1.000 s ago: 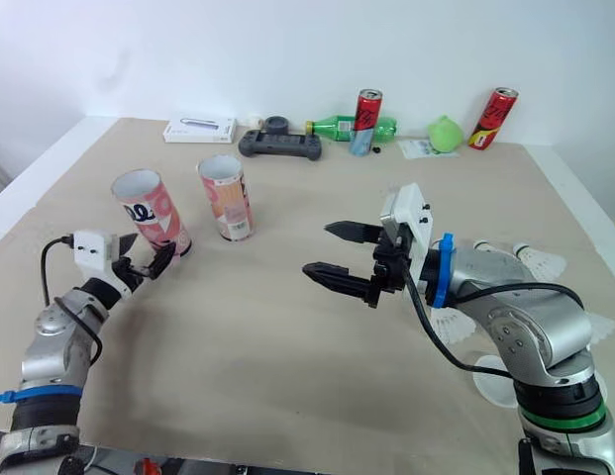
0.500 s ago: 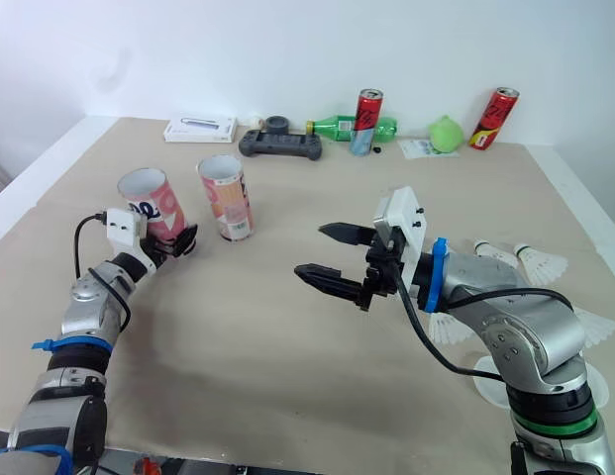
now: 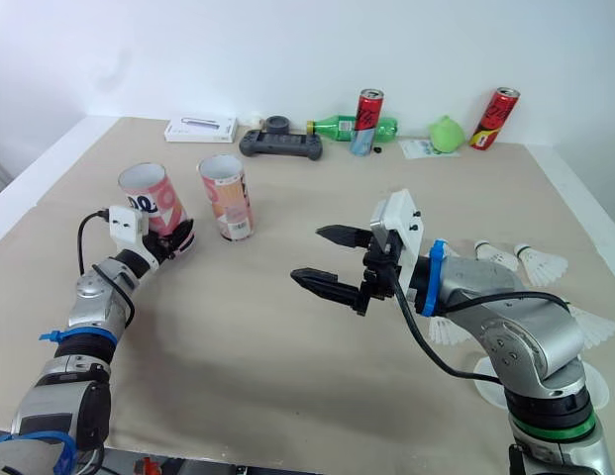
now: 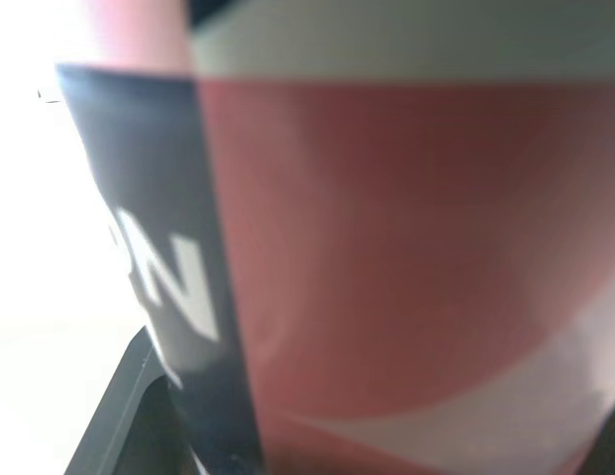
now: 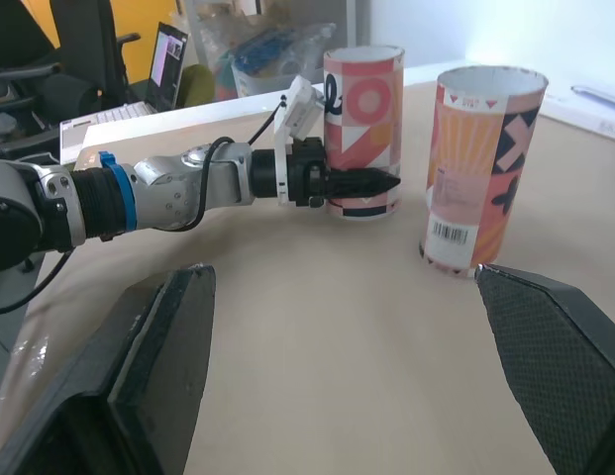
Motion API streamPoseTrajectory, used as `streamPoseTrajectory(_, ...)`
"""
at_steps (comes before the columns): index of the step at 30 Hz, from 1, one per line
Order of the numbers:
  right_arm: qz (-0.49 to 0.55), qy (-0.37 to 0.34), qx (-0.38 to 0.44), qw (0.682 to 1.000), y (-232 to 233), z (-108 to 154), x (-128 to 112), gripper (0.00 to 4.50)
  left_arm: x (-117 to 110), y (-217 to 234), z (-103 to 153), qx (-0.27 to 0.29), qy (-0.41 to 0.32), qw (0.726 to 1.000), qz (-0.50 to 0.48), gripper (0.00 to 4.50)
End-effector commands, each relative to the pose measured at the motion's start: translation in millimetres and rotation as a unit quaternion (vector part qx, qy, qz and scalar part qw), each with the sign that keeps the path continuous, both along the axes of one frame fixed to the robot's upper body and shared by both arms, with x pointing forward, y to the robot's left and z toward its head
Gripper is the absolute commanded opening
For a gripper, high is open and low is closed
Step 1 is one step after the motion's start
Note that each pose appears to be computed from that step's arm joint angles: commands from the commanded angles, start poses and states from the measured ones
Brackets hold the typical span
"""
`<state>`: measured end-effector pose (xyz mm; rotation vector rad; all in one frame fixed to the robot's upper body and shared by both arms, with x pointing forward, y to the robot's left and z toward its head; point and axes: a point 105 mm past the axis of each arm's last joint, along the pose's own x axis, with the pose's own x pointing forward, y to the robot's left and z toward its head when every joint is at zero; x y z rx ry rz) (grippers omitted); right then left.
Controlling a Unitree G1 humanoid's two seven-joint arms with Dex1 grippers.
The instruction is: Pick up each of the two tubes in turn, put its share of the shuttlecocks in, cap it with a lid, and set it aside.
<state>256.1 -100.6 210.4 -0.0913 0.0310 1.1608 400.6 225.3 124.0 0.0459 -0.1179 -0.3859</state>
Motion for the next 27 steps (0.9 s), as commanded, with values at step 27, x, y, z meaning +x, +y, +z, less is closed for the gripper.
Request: streamPoseTrajectory(27,-0.456,0.021,-0.053,0.888,-102,-80,-72,4.5,-103,-60,17,0.445,0.238,0.775,-0.381,2.51)
